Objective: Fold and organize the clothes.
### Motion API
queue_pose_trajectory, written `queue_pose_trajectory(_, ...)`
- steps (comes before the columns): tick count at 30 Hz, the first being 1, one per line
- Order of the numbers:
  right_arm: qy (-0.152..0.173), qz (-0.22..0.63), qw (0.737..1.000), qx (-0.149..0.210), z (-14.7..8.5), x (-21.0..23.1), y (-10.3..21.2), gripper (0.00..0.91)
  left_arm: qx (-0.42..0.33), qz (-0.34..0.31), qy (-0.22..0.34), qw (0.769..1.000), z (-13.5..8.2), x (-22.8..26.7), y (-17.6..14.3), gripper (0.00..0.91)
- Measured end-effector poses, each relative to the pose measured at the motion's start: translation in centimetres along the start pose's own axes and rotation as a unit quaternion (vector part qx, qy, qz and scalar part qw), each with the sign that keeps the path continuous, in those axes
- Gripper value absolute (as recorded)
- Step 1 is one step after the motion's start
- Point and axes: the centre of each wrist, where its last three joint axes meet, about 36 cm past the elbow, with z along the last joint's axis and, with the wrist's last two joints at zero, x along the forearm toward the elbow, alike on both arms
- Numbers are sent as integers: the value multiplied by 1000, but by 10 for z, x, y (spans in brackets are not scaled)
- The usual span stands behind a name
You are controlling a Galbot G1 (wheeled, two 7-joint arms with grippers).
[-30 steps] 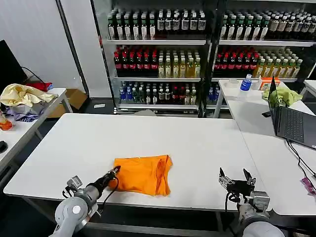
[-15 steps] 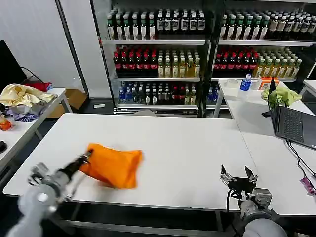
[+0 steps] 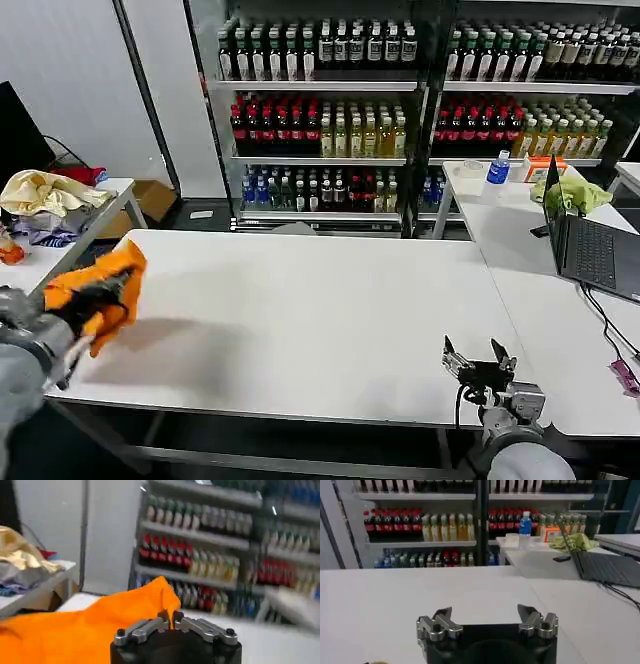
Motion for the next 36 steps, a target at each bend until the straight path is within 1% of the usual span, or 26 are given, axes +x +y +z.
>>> queue_pose_trajectory(6,3,8,1000,6,5,0,-5,907,-104,-4,43,994,74,-21,-34,10)
queue_pose_trajectory(9,5,10,1000,7,6,1,-5,907,-146,8,56,988,103,-27,-58,10)
queue_pose_trajectory(11,6,11,1000,8,7,2,-5,907,-168,23,60,984,116,-27,-76,10)
queue_pose_trajectory(13,6,11,1000,9,8,3,-5,907,-185,38,58,980,123,-25,-93,20)
queue_pose_trajectory(16,6,12,1000,8,8,3,-4,907,-200,59,55,976,131,-24,-115,10)
queue_pose_trajectory(23,4,8,1000,8,7,3,-1,907,-213,83,48,972,145,-37,-151,20)
queue_pose_trajectory(24,4,8,1000,8,7,3,0,907,-213,86,47,972,146,-41,-157,10)
queue_pose_trajectory(26,5,7,1000,9,7,1,0,907,-213,90,44,972,147,-49,-166,20)
queue_pose_trajectory(36,1,6,1000,11,2,-6,0,907,-201,133,30,970,151,-94,-223,10)
